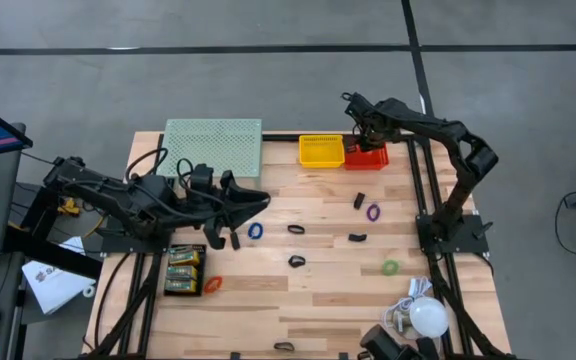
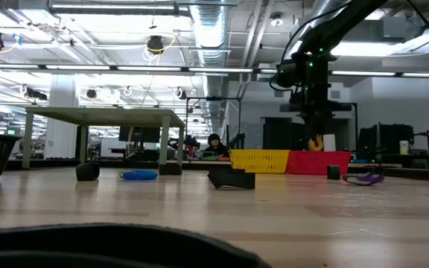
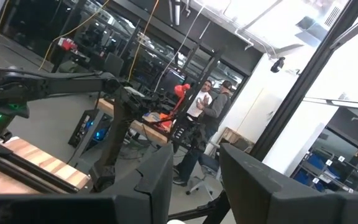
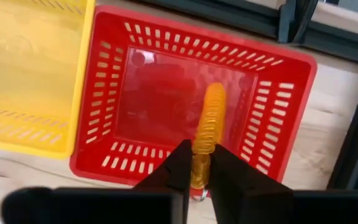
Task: Pick & Place Office Desk Supplies
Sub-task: Put the orange spring keychain into the red basket, then put the red spring keychain into the red basket
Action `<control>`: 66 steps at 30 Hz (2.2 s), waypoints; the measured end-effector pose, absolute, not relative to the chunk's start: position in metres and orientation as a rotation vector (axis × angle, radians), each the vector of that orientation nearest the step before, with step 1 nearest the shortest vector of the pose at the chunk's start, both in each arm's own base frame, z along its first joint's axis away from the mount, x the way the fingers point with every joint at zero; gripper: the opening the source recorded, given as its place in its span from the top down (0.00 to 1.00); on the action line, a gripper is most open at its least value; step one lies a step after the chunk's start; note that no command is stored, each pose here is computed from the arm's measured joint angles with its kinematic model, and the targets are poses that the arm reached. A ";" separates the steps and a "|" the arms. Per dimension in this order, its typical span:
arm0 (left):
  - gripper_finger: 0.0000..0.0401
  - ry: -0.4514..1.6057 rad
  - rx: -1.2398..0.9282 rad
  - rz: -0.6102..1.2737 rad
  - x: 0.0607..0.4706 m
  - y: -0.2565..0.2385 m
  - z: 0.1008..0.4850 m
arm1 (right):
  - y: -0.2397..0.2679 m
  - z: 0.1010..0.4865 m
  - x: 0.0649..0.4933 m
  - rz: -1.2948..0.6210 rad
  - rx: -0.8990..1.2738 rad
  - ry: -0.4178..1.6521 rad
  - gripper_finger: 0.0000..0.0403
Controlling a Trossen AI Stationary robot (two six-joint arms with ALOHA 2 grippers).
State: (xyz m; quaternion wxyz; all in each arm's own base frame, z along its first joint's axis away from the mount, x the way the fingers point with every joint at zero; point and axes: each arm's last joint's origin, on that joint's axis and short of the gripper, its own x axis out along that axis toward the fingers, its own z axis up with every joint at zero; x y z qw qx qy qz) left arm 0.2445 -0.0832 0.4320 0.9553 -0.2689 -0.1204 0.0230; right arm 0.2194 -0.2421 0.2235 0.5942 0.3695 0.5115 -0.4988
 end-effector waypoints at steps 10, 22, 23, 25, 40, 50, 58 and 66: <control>0.68 -0.244 -0.549 0.046 0.245 -0.083 0.432 | -0.241 0.224 0.223 -1.144 0.839 1.177 0.74; 0.68 0.002 -0.581 0.013 0.246 -0.086 0.409 | -0.199 0.309 0.222 -1.036 0.704 0.760 0.67; 0.68 0.039 -0.590 -0.002 0.246 -0.087 0.406 | -0.192 0.319 0.220 -1.020 0.695 0.716 0.68; 0.68 0.132 -0.610 -0.031 0.247 -0.089 0.398 | -0.176 0.338 0.215 -0.985 0.682 0.627 0.68; 0.68 1.071 -0.680 -0.267 0.272 -0.118 0.315 | -0.095 0.402 0.181 -0.838 0.774 0.279 0.68; 0.68 1.592 -0.432 -0.155 0.304 -0.119 0.250 | -0.071 0.402 0.178 -0.818 0.788 0.314 0.68; 0.61 1.807 -0.368 0.038 0.310 -0.123 0.206 | -0.058 0.398 0.179 -0.814 0.764 0.366 0.68; 0.58 1.875 -0.422 0.147 0.314 -0.127 0.185 | -0.050 0.398 0.181 -0.779 0.757 0.378 0.68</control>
